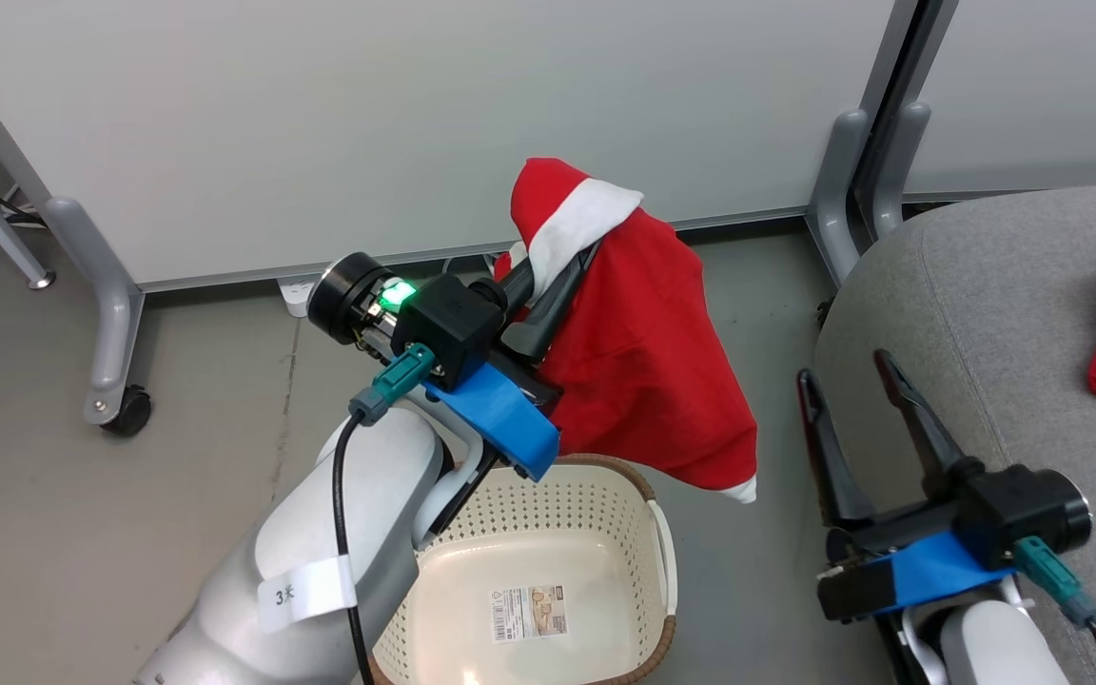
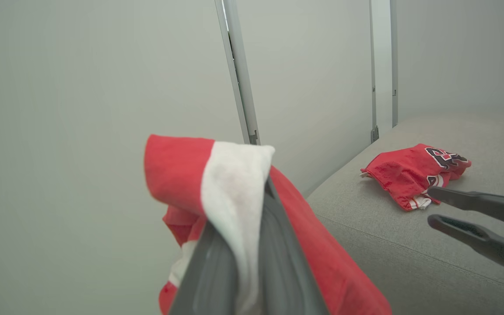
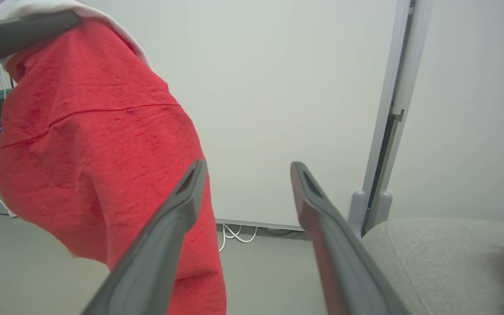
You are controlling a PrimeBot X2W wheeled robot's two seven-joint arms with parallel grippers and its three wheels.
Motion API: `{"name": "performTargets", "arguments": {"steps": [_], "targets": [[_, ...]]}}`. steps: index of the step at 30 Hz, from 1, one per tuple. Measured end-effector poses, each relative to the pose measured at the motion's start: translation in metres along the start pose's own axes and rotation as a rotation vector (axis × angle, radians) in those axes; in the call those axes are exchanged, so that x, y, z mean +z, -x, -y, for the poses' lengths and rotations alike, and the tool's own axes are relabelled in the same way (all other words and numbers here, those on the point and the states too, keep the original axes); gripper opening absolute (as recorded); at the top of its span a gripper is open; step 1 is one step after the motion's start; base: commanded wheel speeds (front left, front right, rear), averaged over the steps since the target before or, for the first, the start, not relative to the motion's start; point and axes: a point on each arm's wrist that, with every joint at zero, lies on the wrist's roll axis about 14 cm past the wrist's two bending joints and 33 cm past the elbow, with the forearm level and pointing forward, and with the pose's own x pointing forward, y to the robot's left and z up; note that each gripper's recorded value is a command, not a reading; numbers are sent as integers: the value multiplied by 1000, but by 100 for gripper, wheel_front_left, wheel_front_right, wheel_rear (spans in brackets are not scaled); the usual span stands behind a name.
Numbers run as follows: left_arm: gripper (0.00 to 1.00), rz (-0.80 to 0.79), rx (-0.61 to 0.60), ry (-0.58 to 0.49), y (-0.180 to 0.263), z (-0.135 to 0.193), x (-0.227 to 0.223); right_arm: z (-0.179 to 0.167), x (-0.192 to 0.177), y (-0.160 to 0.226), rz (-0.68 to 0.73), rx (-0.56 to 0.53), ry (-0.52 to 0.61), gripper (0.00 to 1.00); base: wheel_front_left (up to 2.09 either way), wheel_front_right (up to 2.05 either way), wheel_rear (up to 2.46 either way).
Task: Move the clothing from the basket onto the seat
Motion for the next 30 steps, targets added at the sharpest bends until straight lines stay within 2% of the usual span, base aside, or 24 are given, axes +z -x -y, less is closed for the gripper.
{"name": "performTargets", "arguments": {"steps": [13,19,25,30], "targets": [[0,-4,-4,7,-4,-2,-5,-73,22,-35,80,240,18,100,0,0,0],[0,-13,-7,10,-5,-2,-10,-93,22,-52,88,309,31,100,0,0,0],[0,-17,-14,12,-8,-1,-14,-106,22,-73,101,379,168,100,0,0,0],[0,-20,-28,11,-9,3,-15,-108,9,-84,68,397,216,100,0,0,0]]}}
